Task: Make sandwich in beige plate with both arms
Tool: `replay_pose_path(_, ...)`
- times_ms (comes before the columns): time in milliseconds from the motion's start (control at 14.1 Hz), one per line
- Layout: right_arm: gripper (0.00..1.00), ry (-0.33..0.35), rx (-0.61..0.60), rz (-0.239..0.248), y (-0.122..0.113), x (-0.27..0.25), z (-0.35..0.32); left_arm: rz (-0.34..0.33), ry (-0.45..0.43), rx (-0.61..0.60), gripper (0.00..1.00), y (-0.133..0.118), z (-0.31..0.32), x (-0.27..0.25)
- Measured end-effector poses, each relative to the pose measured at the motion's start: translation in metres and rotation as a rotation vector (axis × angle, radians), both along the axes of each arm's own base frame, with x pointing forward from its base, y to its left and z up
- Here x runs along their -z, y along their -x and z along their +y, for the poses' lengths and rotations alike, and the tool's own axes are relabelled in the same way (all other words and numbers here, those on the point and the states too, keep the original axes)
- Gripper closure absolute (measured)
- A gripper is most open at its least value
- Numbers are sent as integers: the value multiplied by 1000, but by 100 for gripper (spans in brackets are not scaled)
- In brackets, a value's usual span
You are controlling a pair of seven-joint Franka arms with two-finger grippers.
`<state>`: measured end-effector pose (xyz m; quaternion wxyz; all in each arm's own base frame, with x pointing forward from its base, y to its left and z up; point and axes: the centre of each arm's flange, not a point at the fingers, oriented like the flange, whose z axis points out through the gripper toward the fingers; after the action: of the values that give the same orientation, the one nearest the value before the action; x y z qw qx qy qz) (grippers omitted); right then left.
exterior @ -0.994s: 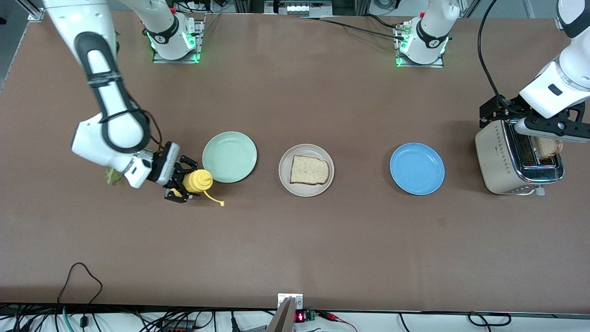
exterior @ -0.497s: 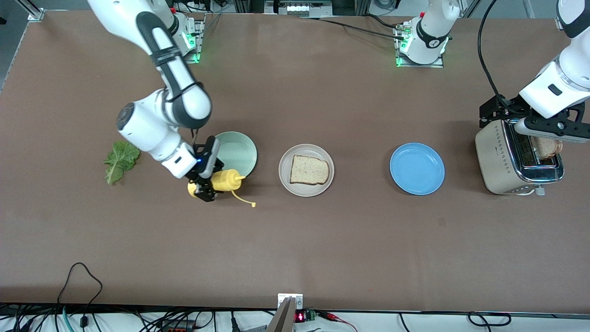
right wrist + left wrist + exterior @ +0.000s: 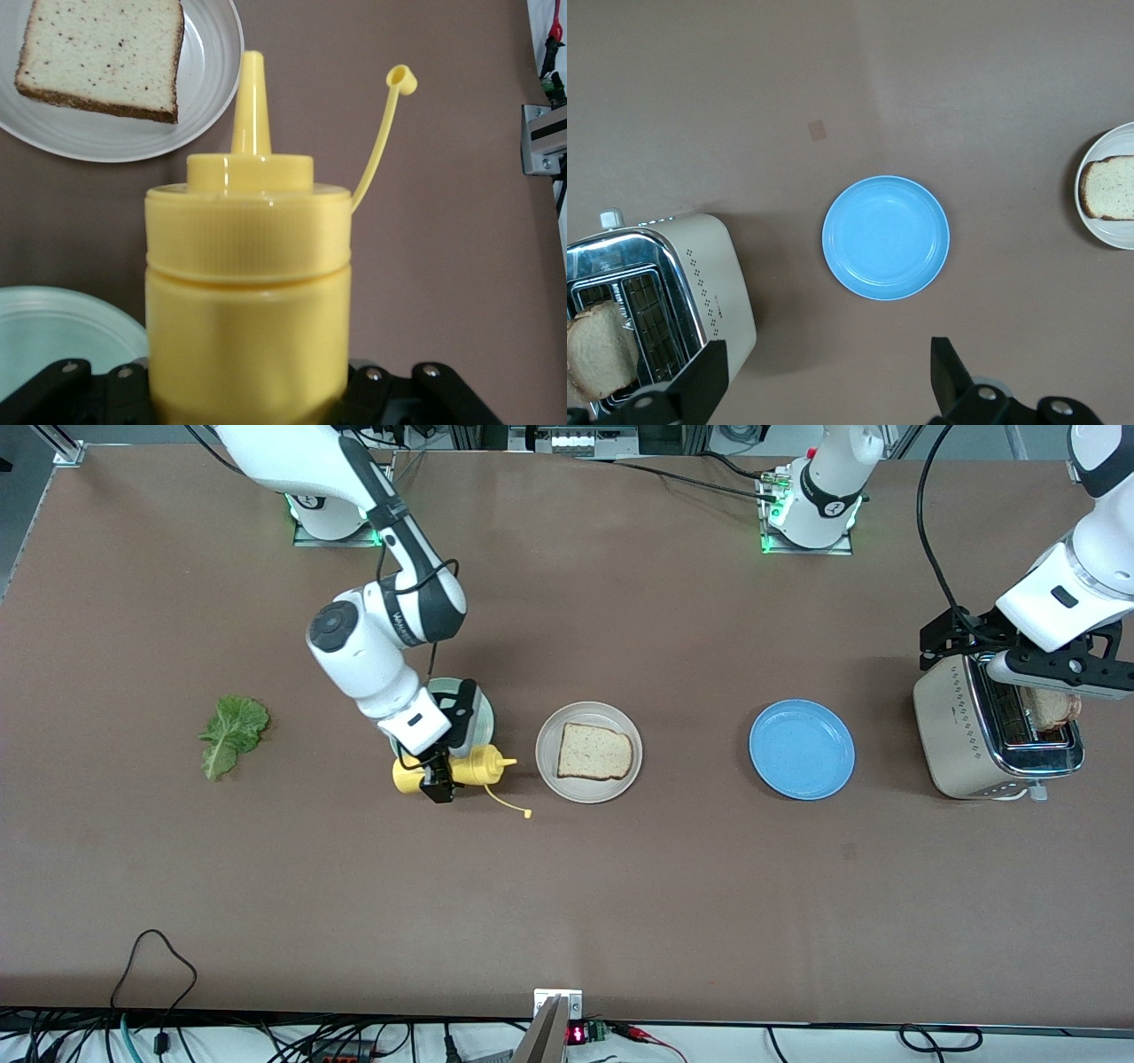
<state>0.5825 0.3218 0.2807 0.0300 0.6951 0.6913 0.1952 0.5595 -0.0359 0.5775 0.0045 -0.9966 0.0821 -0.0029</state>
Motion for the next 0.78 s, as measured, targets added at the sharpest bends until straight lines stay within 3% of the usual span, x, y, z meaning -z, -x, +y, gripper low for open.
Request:
replay_pose_path(213, 61, 104, -27, -9, 10, 6, 33, 4, 0, 0, 0, 1, 0, 0)
replay_pose_path(426, 61, 266, -49, -8, 19, -4, 74, 4, 0, 2, 0, 1, -2, 0)
replay_pose_path(781, 61, 472, -58, -48, 37, -3, 137, 3, 0, 1, 0, 1, -2, -1)
